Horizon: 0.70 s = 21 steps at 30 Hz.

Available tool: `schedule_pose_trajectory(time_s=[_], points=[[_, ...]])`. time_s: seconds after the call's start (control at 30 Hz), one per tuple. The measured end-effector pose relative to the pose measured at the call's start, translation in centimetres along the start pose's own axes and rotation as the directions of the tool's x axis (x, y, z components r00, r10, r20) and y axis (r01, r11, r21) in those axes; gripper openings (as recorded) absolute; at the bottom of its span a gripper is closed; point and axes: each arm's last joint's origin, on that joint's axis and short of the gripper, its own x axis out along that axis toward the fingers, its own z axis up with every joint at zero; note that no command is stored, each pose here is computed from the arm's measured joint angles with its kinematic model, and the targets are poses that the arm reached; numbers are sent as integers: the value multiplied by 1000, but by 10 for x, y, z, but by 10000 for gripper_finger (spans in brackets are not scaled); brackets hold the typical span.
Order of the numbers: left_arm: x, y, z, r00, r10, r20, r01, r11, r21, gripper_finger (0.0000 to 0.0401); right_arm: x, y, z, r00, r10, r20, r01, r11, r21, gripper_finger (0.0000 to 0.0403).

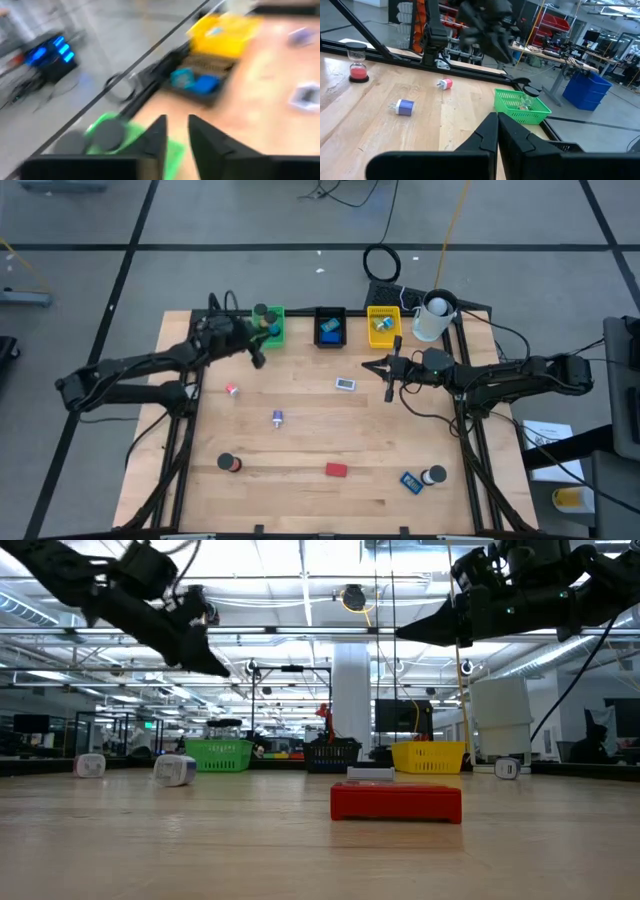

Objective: Pick & Place Office items
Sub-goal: Put the red digital timer into the black bin

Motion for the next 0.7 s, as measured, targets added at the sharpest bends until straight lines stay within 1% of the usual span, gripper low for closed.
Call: schedule_pose_trajectory(time_s=[0.07, 0.1, 0.17, 0.23, 0.3, 0.37, 0.43, 0.5, 0.63, 0.7], points=[[-5, -11, -4, 994, -94, 63, 95, 995, -7, 26, 0, 0, 0, 1000, -1, 1, 1, 1000, 11, 1], [-7, -16, -7, 985, -149, 83, 151, 988, -20, 14, 0, 0, 0, 1000, -1, 3, 1, 1000, 13, 1], [-8, -25, -14, 961, -254, 109, 260, 964, -44, 10, 0, 0, 1, 1000, -2, 7, 2, 1000, 15, 1], [-9, -34, -23, 944, -307, 123, 314, 949, -37, 20, 0, 0, 1, 1000, -3, 11, 3, 1000, 29, 1], [-10, -41, -34, 937, -315, 150, 318, 948, 7, 24, 0, 0, 1, 1000, -3, 12, 3, 999, 41, 1], [-13, -47, -46, 929, -306, 207, 303, 952, 46, 19, 0, -1, 2, 1000, -5, 23, 4, 998, 57, 1], [-18, -49, -56, 910, -305, 282, 296, 952, 75, 7, 0, -1, 5, 999, -13, 52, 9, 997, 73, 1], [-23, -49, -61, 891, -308, 333, 299, 951, 79, 5, 0, -2, 8, 996, -21, 83, 11, 993, 115, 1], [-26, -49, -69, 879, -338, 335, 350, 936, 28, 25, -1, -4, 13, 990, -36, 139, 1, 969, 246, 4], [-26, -50, -70, 881, -349, 319, 359, 933, 28, 36, -1, -4, 16, 986, -43, 159, -1, 963, 268, 8]])
